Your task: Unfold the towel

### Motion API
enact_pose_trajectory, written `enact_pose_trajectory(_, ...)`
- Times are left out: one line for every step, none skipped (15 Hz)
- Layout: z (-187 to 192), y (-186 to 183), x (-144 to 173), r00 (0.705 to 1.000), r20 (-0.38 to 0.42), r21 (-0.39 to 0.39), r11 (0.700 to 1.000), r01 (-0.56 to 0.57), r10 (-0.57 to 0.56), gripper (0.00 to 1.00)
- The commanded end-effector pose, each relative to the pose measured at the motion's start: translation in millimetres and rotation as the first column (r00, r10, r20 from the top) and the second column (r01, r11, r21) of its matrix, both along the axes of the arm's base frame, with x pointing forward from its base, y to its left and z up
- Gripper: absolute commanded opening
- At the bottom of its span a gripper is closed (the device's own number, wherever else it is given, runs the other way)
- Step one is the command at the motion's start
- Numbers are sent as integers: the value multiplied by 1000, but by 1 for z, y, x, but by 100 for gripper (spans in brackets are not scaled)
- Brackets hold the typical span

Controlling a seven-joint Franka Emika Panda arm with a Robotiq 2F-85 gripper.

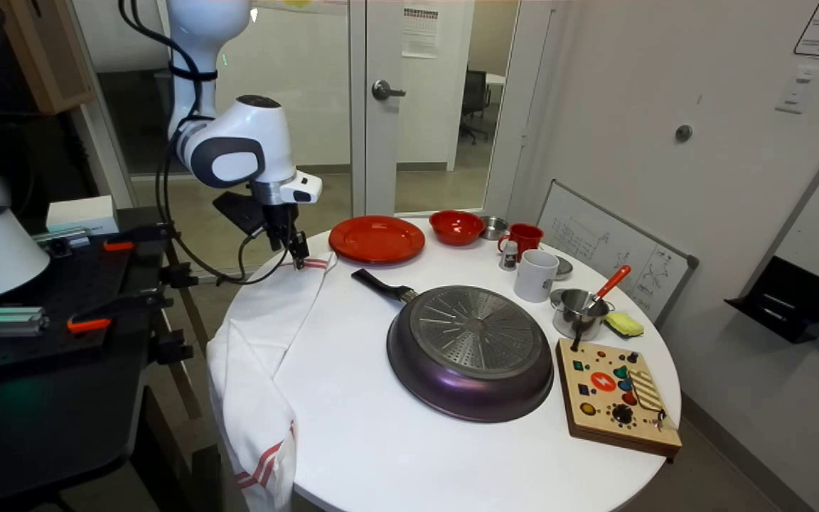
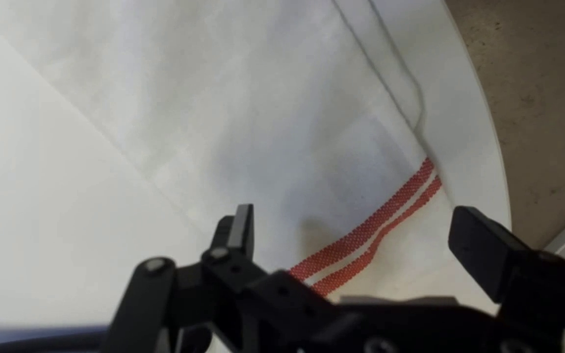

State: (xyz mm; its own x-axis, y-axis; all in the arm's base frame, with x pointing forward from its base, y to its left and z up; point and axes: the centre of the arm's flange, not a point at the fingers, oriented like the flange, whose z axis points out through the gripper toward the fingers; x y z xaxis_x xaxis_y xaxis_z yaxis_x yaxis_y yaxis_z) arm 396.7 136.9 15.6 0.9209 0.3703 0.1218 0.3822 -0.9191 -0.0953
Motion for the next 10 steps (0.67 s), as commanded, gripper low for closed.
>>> enact_pose_trajectory(-6, 0, 8, 1000, -13, 101, 995, 14, -13, 100)
enact_pose_trajectory(-6, 2, 9, 1000, -14, 112, 994, 14, -12, 100)
enact_pose_trajectory(-6, 3, 9, 1000, -13, 125, 992, 6, -5, 100)
enact_pose_trajectory(-7, 8, 6, 1000, -8, 121, 993, -13, 14, 100)
enact_pose_trajectory(-8, 12, 3, 1000, -1, 107, 994, -27, 27, 100)
enact_pose_trajectory(-10, 17, -1, 999, 3, 97, 994, -51, 51, 100)
enact_pose_trajectory(-11, 21, -3, 998, 5, 90, 993, -71, 70, 100)
enact_pose_trajectory(-12, 28, -6, 995, 4, 94, 991, -95, 95, 100)
enact_pose_trajectory(-12, 35, -10, 993, 4, 93, 989, -119, 119, 100)
enact_pose_trajectory(-14, 44, -14, 990, 8, 86, 986, -144, 144, 100)
